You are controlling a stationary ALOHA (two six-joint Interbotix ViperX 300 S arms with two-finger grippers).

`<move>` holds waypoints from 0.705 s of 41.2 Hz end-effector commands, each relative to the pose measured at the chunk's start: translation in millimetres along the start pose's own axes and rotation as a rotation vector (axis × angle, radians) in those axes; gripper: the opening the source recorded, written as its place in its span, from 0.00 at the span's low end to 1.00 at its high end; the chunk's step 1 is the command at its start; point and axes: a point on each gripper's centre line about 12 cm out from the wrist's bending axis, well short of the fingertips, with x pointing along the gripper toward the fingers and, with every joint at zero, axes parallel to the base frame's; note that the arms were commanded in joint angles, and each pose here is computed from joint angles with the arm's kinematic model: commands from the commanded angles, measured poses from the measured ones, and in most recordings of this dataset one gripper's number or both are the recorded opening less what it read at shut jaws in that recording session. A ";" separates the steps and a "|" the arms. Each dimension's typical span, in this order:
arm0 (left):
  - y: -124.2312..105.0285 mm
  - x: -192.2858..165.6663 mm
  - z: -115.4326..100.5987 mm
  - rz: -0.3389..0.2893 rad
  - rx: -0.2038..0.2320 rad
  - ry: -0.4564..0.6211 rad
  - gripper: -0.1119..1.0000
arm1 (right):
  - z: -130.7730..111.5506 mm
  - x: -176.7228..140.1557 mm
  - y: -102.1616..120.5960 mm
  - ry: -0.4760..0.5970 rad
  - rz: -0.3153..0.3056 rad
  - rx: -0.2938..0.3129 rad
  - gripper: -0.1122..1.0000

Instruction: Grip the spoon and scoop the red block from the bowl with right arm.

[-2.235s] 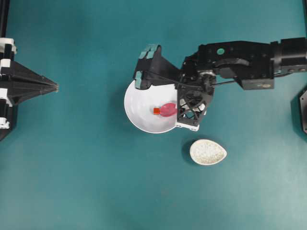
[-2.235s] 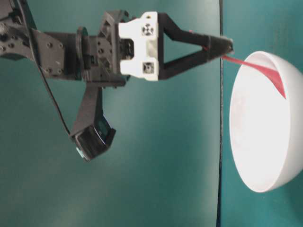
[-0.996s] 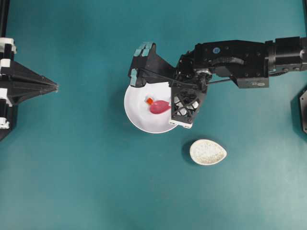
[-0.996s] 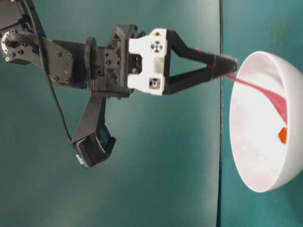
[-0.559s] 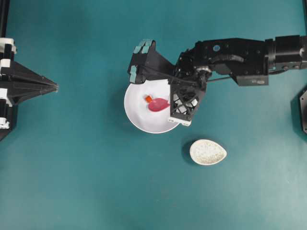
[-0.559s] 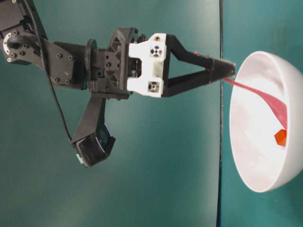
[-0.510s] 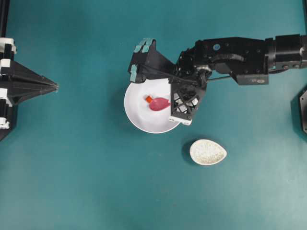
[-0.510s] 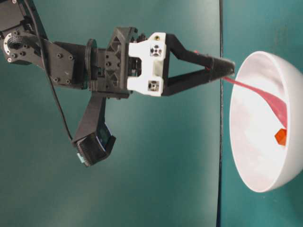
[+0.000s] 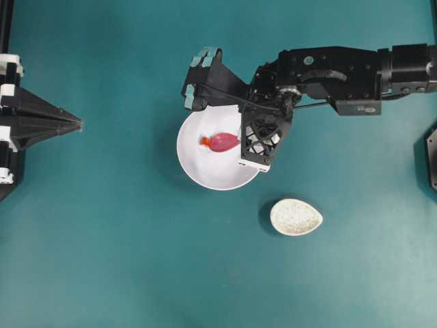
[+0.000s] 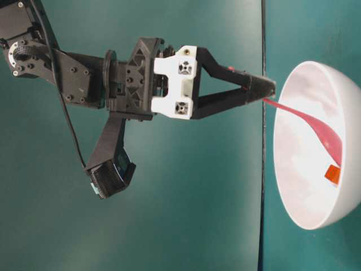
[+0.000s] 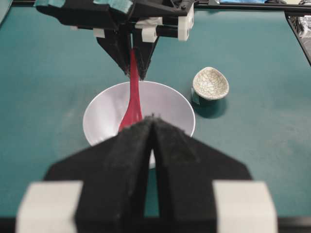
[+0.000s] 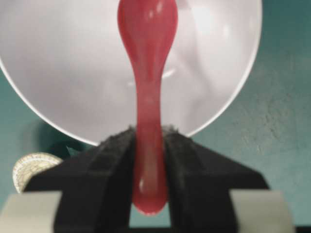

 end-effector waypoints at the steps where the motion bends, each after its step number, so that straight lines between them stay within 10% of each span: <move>1: 0.3 1.0 5.5 0.001 0.004 -0.014 0.10 | 9.6 -12.6 6.8 -0.054 0.016 -0.009 0.30; 29: 0.3 1.0 4.2 0.001 0.004 -0.011 0.10 | 26.2 -9.5 10.9 -0.136 0.026 -0.007 0.30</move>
